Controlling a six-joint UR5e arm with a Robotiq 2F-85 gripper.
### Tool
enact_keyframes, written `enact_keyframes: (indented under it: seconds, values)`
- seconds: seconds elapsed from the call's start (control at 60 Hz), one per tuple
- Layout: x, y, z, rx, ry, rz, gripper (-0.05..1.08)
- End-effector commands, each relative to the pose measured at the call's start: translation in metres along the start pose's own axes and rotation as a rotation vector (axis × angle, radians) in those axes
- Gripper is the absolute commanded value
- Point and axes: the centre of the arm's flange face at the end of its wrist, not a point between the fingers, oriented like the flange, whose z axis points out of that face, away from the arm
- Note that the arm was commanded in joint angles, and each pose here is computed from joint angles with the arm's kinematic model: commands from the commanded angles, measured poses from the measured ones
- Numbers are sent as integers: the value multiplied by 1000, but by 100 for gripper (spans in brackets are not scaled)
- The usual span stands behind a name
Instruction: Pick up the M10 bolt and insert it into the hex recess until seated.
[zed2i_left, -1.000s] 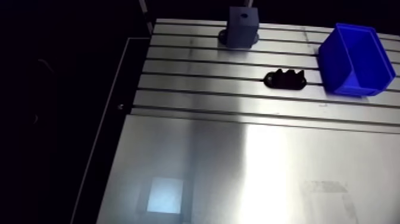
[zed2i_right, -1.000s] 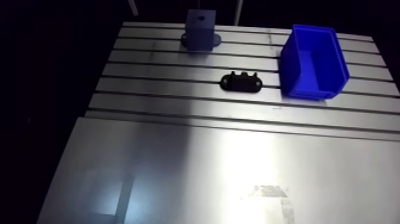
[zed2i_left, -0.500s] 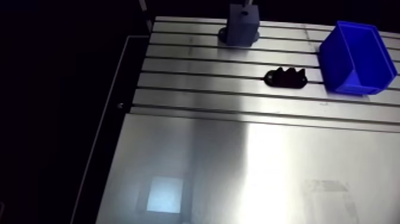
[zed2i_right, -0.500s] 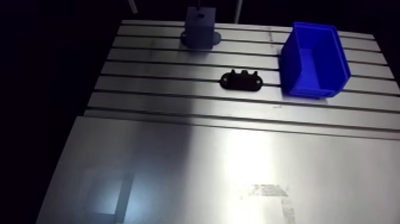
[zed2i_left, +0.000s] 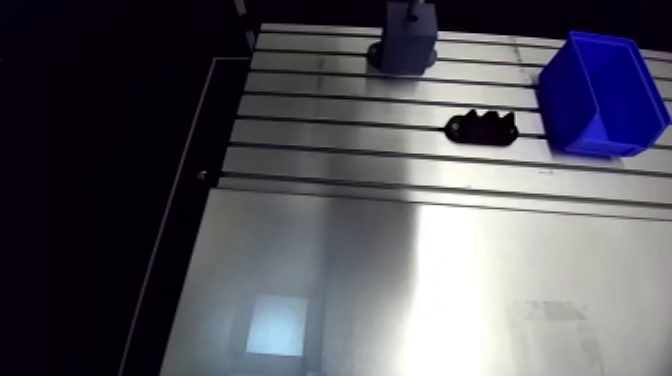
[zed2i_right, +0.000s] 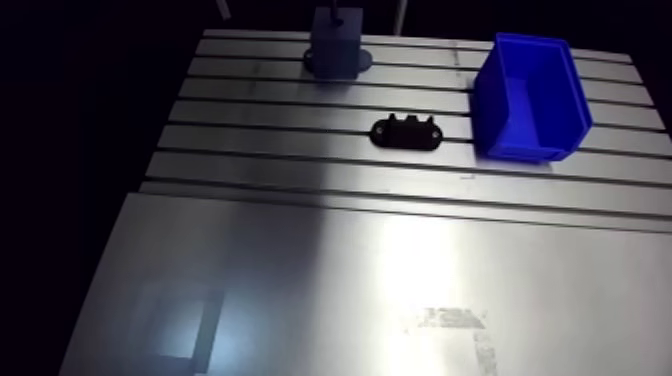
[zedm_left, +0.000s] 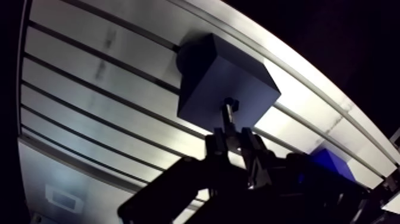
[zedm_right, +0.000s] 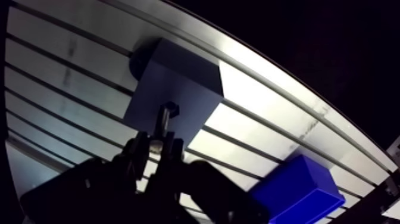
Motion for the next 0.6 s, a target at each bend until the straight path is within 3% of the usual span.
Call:
enact_keyframes:
  seconds: [0.017, 0.6]
  values:
    - [0, 1, 1, 0, -2, -1, 81]
    - [2, 1, 6, 3, -8, -1, 81]
